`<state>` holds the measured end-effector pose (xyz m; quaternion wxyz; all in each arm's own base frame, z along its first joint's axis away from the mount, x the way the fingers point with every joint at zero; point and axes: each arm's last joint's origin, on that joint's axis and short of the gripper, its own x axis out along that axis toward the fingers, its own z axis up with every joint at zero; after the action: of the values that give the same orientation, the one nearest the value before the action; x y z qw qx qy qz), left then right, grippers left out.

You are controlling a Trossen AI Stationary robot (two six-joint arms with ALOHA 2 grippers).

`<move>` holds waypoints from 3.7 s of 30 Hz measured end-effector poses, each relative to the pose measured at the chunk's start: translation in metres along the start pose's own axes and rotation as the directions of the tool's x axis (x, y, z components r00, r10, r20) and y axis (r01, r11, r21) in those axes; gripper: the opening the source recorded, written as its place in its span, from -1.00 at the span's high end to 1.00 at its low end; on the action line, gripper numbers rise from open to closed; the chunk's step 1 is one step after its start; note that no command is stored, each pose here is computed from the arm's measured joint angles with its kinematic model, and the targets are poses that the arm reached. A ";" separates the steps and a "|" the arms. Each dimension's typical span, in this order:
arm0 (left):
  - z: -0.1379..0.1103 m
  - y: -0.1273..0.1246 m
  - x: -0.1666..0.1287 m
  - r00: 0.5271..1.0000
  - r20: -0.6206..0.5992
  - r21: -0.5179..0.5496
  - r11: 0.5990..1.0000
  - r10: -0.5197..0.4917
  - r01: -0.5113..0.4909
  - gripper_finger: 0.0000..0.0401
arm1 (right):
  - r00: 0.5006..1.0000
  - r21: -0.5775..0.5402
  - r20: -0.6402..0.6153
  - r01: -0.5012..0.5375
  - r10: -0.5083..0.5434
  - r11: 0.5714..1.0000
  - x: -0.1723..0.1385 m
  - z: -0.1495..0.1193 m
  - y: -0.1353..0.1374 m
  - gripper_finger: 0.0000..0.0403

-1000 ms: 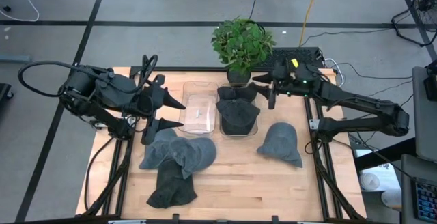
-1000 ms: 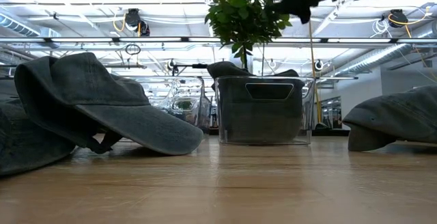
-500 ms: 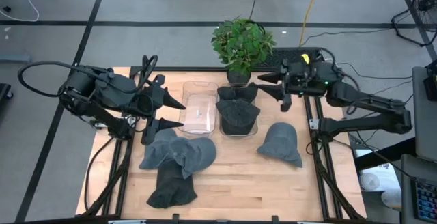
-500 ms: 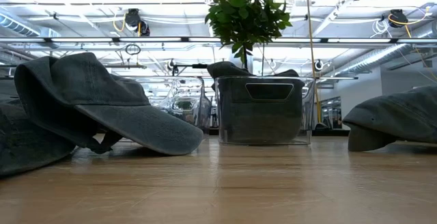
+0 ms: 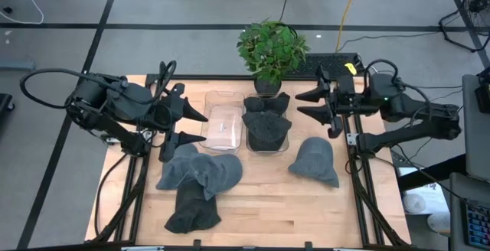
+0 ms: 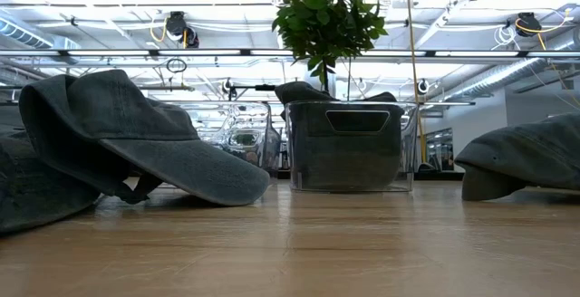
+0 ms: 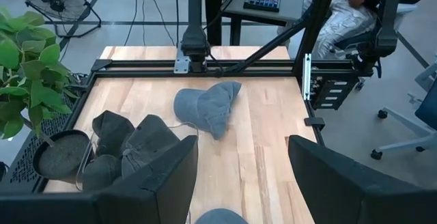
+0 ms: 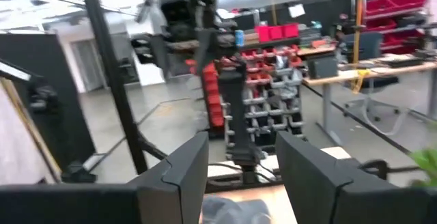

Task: Pick & Place hat
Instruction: Put the black cap into the right transparent bin

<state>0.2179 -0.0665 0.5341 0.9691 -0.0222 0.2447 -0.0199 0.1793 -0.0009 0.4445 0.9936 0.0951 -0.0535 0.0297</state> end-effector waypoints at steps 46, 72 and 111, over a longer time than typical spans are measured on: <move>0.000 0.000 0.000 1.000 0.003 0.001 1.000 0.002 -0.002 -0.19 | 0.967 -0.091 -0.211 0.126 -0.143 0.988 -0.056 -0.210 0.011 0.21; 0.000 0.000 0.000 1.000 0.002 -0.001 1.000 0.002 -0.002 -0.19 | 0.953 -0.034 -0.184 0.236 -0.239 0.971 -0.097 -0.270 -0.016 0.21; 0.020 0.000 -0.001 0.981 0.194 0.002 1.000 -0.018 0.018 -0.19 | 0.961 0.036 0.014 0.274 -0.275 0.961 -0.111 -0.255 -0.021 0.21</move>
<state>0.2261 -0.0659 0.5519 0.9882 -0.0263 0.1488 -0.0265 0.0960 0.0222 0.1790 0.9858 0.1187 -0.0487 -0.1083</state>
